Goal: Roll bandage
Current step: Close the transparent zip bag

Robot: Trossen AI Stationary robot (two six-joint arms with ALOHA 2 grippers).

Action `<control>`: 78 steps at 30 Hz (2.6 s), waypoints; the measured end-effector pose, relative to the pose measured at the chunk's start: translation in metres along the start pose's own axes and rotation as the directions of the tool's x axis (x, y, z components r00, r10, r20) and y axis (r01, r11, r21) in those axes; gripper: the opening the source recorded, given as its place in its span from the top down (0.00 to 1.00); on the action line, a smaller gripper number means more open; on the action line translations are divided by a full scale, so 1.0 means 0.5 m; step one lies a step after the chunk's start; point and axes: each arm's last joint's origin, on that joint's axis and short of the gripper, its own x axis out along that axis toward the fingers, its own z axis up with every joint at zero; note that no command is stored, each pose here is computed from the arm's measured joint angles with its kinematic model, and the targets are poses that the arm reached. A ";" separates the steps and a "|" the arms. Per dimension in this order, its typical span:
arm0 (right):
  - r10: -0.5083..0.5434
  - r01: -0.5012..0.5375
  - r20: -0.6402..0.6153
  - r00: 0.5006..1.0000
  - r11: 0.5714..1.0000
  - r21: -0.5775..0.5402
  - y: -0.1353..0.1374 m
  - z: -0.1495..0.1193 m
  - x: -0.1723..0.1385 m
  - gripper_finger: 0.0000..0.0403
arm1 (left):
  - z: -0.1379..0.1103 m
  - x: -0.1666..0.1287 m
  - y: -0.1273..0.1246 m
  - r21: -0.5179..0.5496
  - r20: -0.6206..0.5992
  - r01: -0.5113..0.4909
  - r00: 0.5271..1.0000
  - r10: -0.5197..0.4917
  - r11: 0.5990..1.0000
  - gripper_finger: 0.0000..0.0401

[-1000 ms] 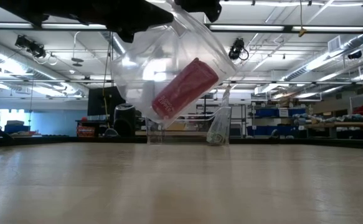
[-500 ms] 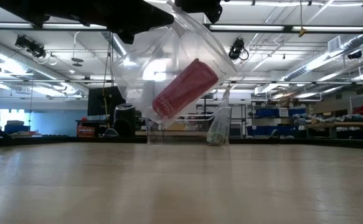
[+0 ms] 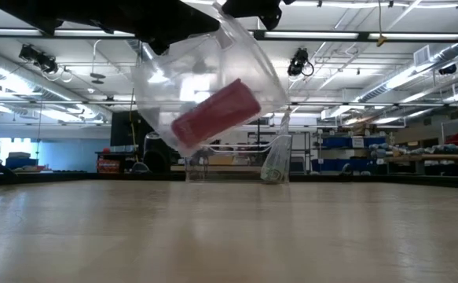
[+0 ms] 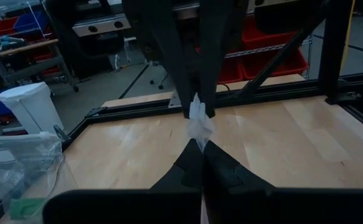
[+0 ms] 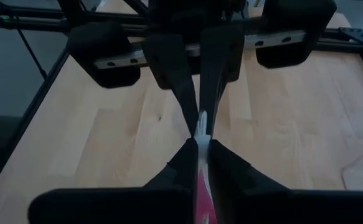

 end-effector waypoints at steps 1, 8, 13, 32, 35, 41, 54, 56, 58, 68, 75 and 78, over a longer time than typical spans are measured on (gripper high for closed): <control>-0.001 0.001 -0.008 1.000 1.000 -0.001 0.000 -0.002 0.000 0.93 | 0.000 0.000 0.000 0.000 0.000 0.000 1.000 0.000 1.000 1.00; -0.031 0.030 -0.067 0.997 1.000 -0.004 -0.002 -0.013 -0.001 0.93 | 0.001 0.000 0.000 -0.002 0.003 -0.004 1.000 0.004 1.000 1.00; -0.044 0.045 -0.109 0.993 0.999 0.001 -0.002 -0.021 -0.002 0.93 | 0.003 0.000 0.000 -0.005 0.012 -0.003 1.000 0.004 1.000 1.00; -0.089 0.083 -0.076 0.993 0.994 -0.067 0.029 -0.016 -0.012 0.68 | 0.004 -0.001 -0.002 0.010 0.019 0.016 1.000 -0.016 1.000 1.00; -0.088 0.083 -0.075 0.993 0.994 -0.067 0.029 -0.015 -0.013 0.62 | 0.003 -0.001 -0.002 0.010 0.017 0.021 1.000 -0.021 1.000 1.00; -0.079 0.074 -0.069 0.994 0.995 -0.074 0.036 -0.014 -0.019 0.59 | -0.002 -0.001 -0.003 0.005 -0.005 0.033 0.999 -0.033 0.999 1.00; -0.031 0.029 -0.012 0.999 0.995 -0.097 0.034 -0.004 -0.006 0.62 | -0.003 -0.001 -0.007 -0.003 -0.007 0.096 0.995 -0.096 0.995 1.00; -0.002 -0.001 -0.033 0.999 0.996 -0.094 0.031 -0.008 -0.001 0.63 | -0.003 -0.001 -0.007 -0.003 -0.006 0.096 0.995 -0.096 0.995 1.00; 0.021 -0.023 -0.021 1.000 0.996 -0.088 0.028 -0.006 0.007 0.63 | -0.002 -0.001 -0.007 -0.004 -0.004 0.099 0.995 -0.099 0.995 1.00; 0.029 -0.031 -0.027 0.999 0.997 -0.077 0.026 -0.008 0.008 0.85 | 0.001 0.000 -0.007 -0.007 0.007 0.102 0.995 -0.102 0.995 1.00; 0.028 -0.031 -0.035 0.999 0.996 -0.086 0.025 -0.010 0.009 0.96 | 0.002 0.000 -0.007 -0.007 0.011 0.101 0.995 -0.101 0.995 1.00; 0.027 -0.031 -0.050 0.998 0.996 -0.086 0.024 -0.012 0.008 0.92 | 0.003 0.000 -0.007 -0.006 0.017 0.100 0.995 -0.100 0.995 1.00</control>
